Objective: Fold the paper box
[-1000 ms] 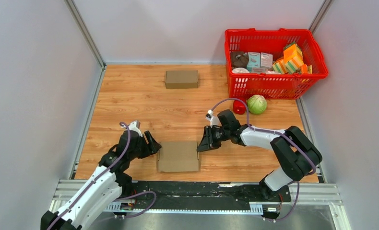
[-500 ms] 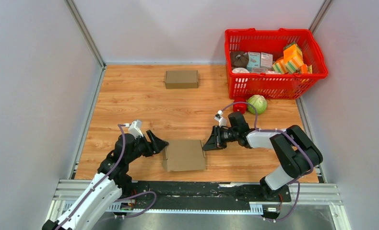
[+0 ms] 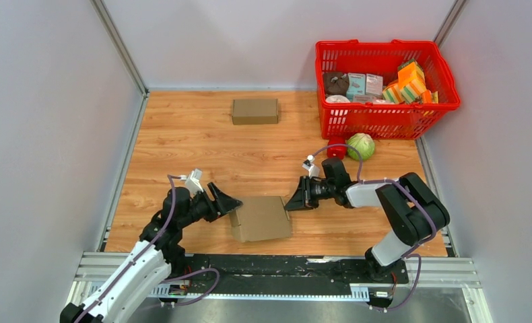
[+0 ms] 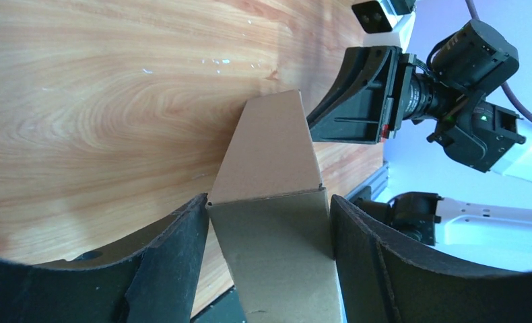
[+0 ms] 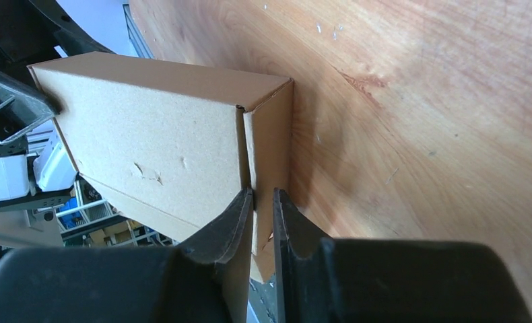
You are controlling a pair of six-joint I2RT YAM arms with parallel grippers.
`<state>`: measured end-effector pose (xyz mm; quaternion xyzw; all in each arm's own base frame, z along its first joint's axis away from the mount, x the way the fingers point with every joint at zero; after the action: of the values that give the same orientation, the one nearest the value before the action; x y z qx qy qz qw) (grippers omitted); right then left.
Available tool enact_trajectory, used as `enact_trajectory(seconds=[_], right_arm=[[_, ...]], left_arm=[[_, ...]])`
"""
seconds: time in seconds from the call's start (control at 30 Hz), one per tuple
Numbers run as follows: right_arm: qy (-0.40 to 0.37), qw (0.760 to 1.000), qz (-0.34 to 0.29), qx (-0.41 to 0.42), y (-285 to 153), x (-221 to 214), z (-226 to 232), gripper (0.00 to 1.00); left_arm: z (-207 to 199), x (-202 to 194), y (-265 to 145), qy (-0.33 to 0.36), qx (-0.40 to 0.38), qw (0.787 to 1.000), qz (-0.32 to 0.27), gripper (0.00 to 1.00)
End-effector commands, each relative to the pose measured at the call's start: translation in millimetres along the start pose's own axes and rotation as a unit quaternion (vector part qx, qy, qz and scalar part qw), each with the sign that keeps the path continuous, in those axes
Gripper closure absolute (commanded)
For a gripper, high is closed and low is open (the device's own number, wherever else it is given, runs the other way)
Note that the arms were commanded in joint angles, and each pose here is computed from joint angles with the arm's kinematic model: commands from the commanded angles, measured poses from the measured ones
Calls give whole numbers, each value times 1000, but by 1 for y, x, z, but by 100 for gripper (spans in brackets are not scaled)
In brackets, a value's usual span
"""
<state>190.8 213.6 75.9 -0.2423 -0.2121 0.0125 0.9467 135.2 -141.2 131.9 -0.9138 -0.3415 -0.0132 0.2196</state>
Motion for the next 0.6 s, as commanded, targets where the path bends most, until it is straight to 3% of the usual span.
enact_trajectory(seconds=[0.0,0.13,0.17,0.27,0.33,0.43,0.57], right_arm=[[3,999,-5,-33,4,-5,-14,81],[-30,998,-6,-48,-3,3,-8,61],[-45,997,-8,-60,-11,8,2,49],[-126,984,-19,-123,-31,12,22,25],[-185,968,-34,-164,-44,20,36,18],[-350,914,-71,-194,-55,19,81,1],[-529,830,-114,-136,-39,-18,153,0]], left_arm=[[-9,-7,3,-43,-21,998,42,31],[-12,-6,1,-64,-10,997,37,48],[-15,-5,-1,-68,-7,997,35,51],[-10,-5,-3,-92,22,995,29,57],[-5,-6,-2,-123,38,991,25,60],[1,-8,-1,-184,55,981,21,60],[3,-10,0,-257,59,964,19,60]])
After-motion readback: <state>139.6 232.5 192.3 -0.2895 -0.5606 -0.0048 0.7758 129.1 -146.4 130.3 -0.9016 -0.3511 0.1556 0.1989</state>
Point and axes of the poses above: each gripper's point midway between its finger pads, its own y axis out along the fingers, its own z axis along the line the jaws close on, x = y × z, the point moved 6 cm from there along -y, back along the fingers, and after that the axes turned 15 degrees about -y, right-handed, at the moved point
